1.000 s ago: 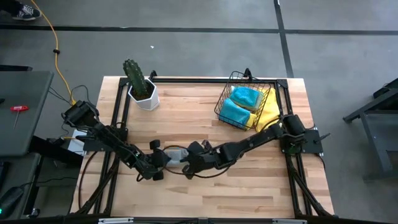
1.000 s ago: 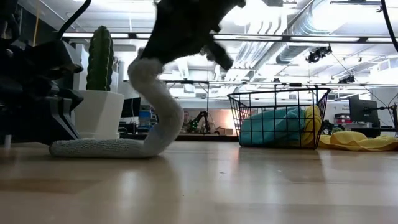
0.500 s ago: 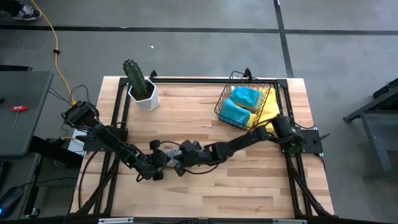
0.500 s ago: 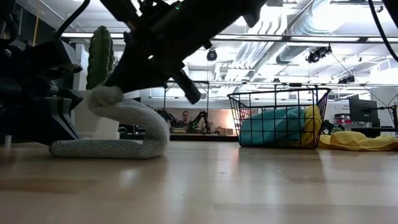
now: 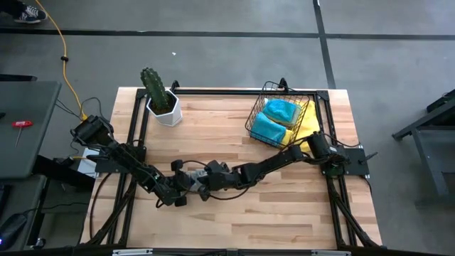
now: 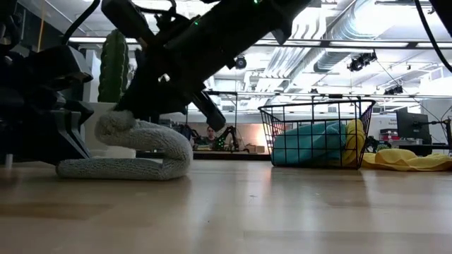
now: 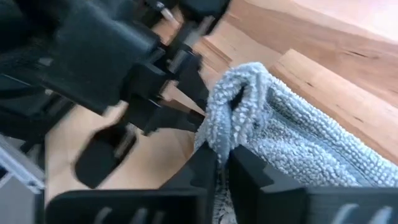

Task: Fold microfiber towels
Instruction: Fold the gray microfiber towel

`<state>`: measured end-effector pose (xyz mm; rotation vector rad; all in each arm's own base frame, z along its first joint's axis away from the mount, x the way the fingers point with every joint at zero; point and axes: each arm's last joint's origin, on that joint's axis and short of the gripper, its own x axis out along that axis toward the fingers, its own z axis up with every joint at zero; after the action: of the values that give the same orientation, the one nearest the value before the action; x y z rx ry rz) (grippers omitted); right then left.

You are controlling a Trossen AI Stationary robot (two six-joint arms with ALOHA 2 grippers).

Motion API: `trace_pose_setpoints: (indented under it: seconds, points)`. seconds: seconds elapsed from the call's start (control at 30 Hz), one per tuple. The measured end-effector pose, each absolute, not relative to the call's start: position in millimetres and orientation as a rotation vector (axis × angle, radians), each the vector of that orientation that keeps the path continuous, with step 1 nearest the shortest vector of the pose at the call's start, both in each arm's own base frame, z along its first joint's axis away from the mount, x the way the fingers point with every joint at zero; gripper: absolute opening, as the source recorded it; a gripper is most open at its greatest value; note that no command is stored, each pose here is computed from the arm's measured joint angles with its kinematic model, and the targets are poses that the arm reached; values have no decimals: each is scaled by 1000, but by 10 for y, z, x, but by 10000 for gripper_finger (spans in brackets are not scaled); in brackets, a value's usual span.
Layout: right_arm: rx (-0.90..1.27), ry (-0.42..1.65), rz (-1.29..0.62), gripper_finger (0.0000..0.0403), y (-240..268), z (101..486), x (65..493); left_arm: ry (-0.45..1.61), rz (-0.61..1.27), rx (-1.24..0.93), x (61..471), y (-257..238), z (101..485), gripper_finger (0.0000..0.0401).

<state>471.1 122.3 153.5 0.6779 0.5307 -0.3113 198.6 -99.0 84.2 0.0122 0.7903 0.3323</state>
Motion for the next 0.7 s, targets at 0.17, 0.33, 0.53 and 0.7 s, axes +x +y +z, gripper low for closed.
trace_pose_setpoints:
  seconds: [0.17,0.33,0.53,0.7]
  points:
    - [660,501,-286,82,1228,1564,4731,788,332,13,1986,-989,843,0]
    - [602,482,-307,160,1214,1571,4735,786,309,9,1972,-988,913,0]
    - [544,466,-315,198,1187,1634,4730,792,288,22,1869,-977,1080,0]
    - [457,435,-313,200,1178,1799,4702,753,274,-12,1818,-973,1236,0]
